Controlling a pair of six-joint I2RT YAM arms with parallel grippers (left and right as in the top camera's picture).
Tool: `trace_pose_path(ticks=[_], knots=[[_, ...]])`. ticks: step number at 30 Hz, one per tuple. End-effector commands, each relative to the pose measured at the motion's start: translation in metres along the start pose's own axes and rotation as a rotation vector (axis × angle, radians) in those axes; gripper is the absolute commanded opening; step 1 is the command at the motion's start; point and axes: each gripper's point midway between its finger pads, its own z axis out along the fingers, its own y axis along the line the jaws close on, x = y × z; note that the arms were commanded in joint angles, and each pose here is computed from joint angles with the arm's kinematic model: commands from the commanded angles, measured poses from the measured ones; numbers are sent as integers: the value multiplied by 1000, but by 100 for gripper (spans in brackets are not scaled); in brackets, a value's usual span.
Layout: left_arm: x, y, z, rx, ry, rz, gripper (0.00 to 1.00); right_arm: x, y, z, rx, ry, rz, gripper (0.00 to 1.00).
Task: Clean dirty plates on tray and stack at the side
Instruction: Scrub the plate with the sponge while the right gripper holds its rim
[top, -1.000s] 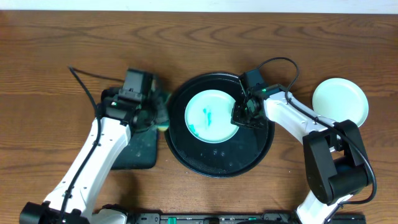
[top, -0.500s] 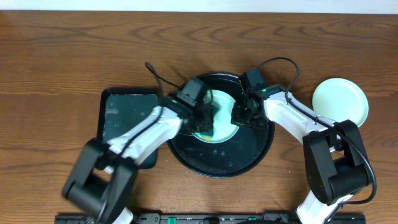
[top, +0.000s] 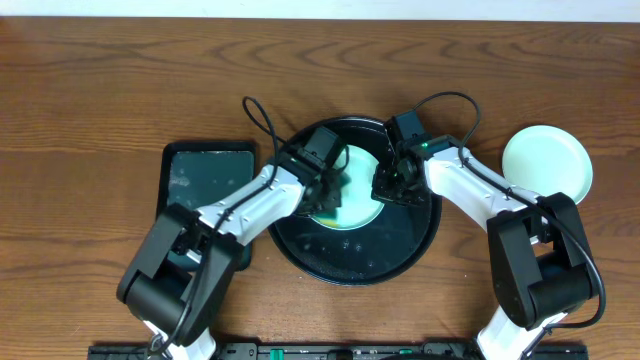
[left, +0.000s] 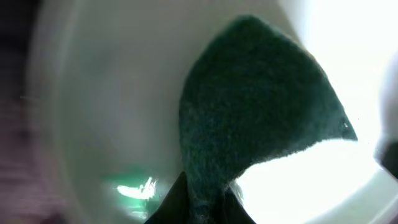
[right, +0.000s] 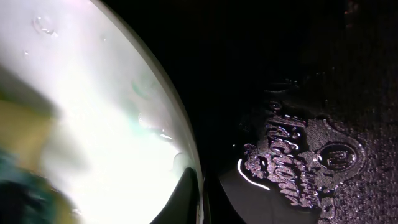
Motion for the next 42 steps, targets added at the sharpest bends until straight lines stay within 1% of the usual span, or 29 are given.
trace_pose_path(ticks=[1, 5, 10, 13, 14, 17, 22, 24, 25, 26, 28, 31, 34, 38, 41, 42], knots=[[-25, 95, 1, -366, -87, 26, 7, 19, -26, 17, 106, 60, -15, 1], [-30, 111, -4, -418, -97, 28, 7, 19, -26, 17, 106, 60, -15, 1], [-37, 105, -4, -413, -135, 27, 7, 20, -27, 17, 109, 66, -13, 1], [-31, 79, 1, -307, -96, 42, 7, 20, -27, 17, 109, 65, -13, 1], [-24, 66, 4, -249, -64, 49, 7, 20, -27, 17, 109, 65, -13, 1], [-5, 39, 12, -145, 14, 55, 7, 20, -27, 17, 108, 64, -13, 1], [34, 11, 31, -58, 168, 87, 7, 20, -27, 17, 109, 65, -13, 1], [40, 5, 30, -50, 222, 91, 7, 20, -27, 17, 110, 67, -13, 1], [43, -2, 28, -19, 249, 95, 7, 21, -28, 17, 110, 68, -13, 1], [46, -17, 24, 55, 287, 109, 7, 21, -28, 17, 110, 68, -12, 1], [48, -37, 17, 149, 319, 116, 7, 20, -28, 17, 111, 67, -12, 1], [49, -65, 8, 265, 338, 131, 7, 20, -28, 17, 110, 67, -12, 1], [45, -76, 7, 298, 319, 131, 7, 21, -27, 17, 111, 69, -14, 1], [22, -82, 14, 336, 253, 74, 7, 21, -27, 17, 111, 69, -16, 1], [-2, -74, 24, 328, 190, 11, 6, 23, -28, 16, 115, 75, -14, 1], [-11, -69, 28, 319, 166, -15, 7, 24, -28, 16, 118, 79, -13, 1]])
